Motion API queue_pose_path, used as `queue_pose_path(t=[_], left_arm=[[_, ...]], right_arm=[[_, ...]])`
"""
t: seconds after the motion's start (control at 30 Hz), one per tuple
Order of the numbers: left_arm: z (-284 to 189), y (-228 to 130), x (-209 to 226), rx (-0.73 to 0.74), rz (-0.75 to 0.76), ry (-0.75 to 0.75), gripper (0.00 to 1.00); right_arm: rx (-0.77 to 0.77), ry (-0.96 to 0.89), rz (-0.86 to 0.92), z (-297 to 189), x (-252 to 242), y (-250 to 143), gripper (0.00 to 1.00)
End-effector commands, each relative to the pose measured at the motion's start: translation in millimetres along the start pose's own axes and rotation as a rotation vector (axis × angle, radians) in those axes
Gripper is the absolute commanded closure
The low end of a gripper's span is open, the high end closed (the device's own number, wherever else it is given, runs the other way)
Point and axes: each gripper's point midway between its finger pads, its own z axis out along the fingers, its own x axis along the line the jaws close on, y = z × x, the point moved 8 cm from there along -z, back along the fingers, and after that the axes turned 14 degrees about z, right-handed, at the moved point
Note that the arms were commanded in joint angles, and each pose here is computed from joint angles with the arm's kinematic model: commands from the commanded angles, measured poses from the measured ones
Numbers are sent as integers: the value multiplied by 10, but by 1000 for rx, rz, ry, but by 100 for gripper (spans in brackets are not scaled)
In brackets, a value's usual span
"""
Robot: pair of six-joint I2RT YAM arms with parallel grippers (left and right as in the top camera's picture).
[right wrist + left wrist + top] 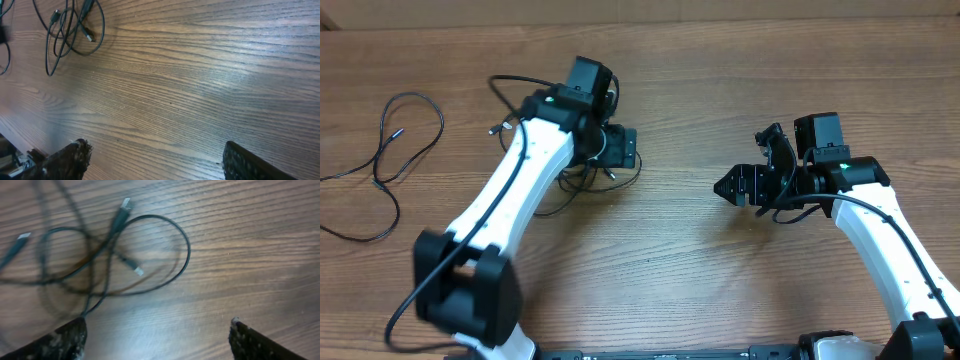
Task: Untangle cables
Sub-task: 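Lower the left gripper onto the cable at center-left and grasp it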
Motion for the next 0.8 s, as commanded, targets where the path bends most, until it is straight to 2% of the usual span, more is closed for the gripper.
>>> queue_pose_path(t=[0.0, 0.03, 0.23, 0.33, 0.43, 0.47, 0.5, 0.53, 0.73, 0.77], left_arm=[[323, -4, -86, 61, 63, -73, 13], [538, -2, -121, 92, 108, -84, 19], [896, -34, -337, 149, 121, -273, 21], [1060, -43, -372, 164, 127, -286, 35], [1239, -63, -375, 184, 124, -285, 42], [1244, -61, -375, 183, 125, -285, 54], [1257, -60, -374, 182, 125, -285, 73], [1254, -53, -380, 180, 126, -292, 96], [1138, 93, -406, 141, 123, -339, 95], [1070, 168, -382, 125, 120, -335, 90]], right_arm=[[-27, 7, -14, -65, 45, 17, 17], [-26, 7, -14, -65, 45, 17, 17], [-27, 7, -14, -65, 45, 17, 17], [-25, 7, -13, -65, 44, 14, 17], [-15, 2, -7, -64, 36, -4, 17], [-14, 2, -6, -64, 35, -6, 17], [-14, 2, -7, -64, 35, -5, 17], [-15, 2, -7, -64, 36, -4, 17], [-13, 1, -6, -64, 35, -7, 17], [-11, 1, -5, -64, 33, -10, 17]])
